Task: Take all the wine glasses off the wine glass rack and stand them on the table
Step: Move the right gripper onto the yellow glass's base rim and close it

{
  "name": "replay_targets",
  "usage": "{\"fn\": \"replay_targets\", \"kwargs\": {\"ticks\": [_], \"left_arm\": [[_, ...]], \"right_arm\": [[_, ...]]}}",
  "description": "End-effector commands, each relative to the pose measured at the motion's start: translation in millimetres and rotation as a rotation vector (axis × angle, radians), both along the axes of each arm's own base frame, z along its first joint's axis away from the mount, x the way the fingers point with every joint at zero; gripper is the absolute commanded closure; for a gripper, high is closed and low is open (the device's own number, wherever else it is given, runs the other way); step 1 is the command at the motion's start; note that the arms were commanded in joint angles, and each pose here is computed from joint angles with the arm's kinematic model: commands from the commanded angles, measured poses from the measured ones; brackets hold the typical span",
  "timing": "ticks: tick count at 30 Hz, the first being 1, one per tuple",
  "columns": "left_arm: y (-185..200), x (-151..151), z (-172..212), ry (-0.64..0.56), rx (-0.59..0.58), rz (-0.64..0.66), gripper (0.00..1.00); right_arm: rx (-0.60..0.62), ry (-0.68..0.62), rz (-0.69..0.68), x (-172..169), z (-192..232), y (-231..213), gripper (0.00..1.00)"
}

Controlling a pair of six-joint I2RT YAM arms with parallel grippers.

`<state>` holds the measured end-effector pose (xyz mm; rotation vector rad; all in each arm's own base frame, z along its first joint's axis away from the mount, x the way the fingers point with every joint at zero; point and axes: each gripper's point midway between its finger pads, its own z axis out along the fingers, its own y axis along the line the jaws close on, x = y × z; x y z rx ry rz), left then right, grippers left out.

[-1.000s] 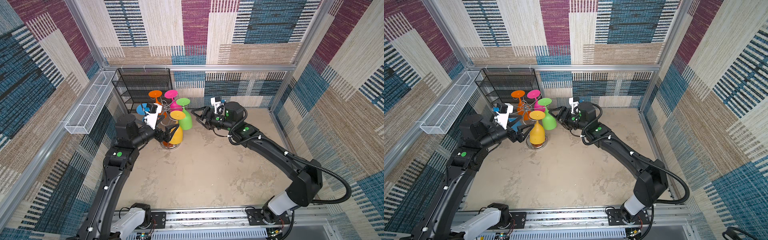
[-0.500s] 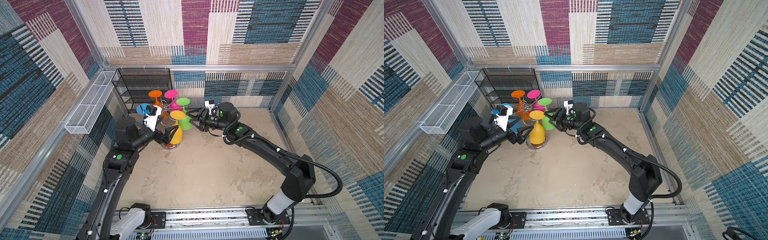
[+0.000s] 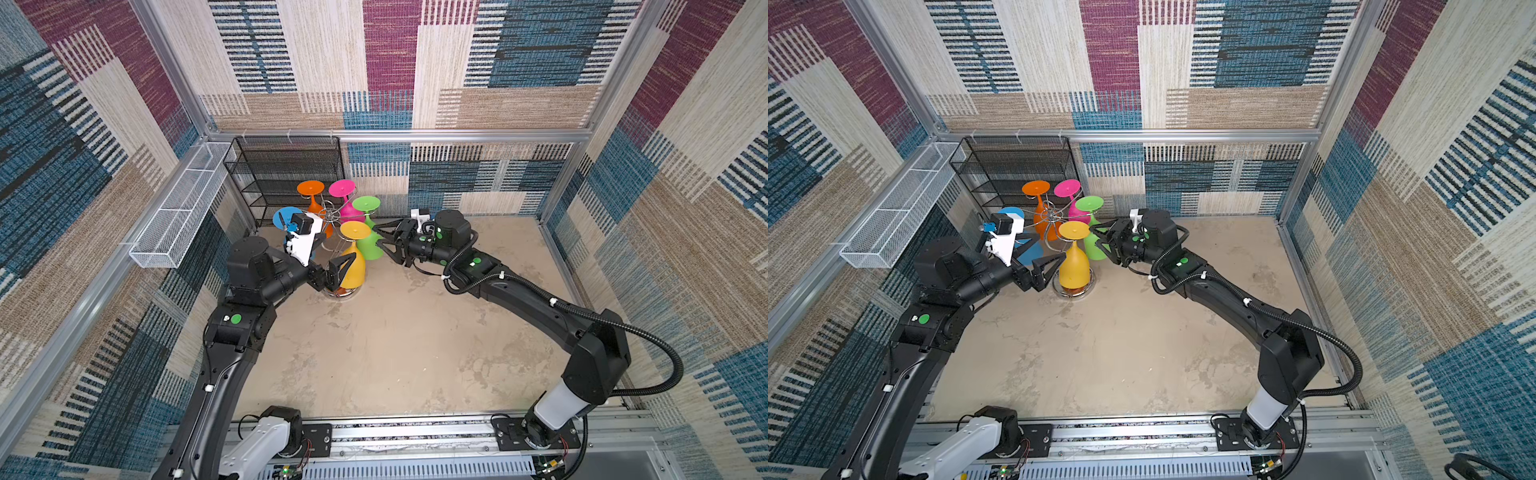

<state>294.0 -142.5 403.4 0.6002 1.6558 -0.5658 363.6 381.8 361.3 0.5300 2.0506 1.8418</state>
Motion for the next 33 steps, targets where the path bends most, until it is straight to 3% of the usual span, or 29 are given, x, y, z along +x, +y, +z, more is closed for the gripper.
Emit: {"fn": "replay_targets", "kwargs": {"ticks": [1, 19, 33], "left_arm": [[0, 0, 9, -0.068, 0.020, -0.007, 0.03], [-1, -5, 13, -0.075, 0.014, -0.018, 0.03], [-3, -3, 12, -0.061, 0.002, -0.032, 0.04]], "right_arm": [[0.037, 0.013, -0.042, 4, 11, 2, 0.49], [0.048, 0.078, -0.101, 12, -2, 23, 0.57], [0.048, 0.088, -0.119, 24, -6, 32, 0.74]]}}
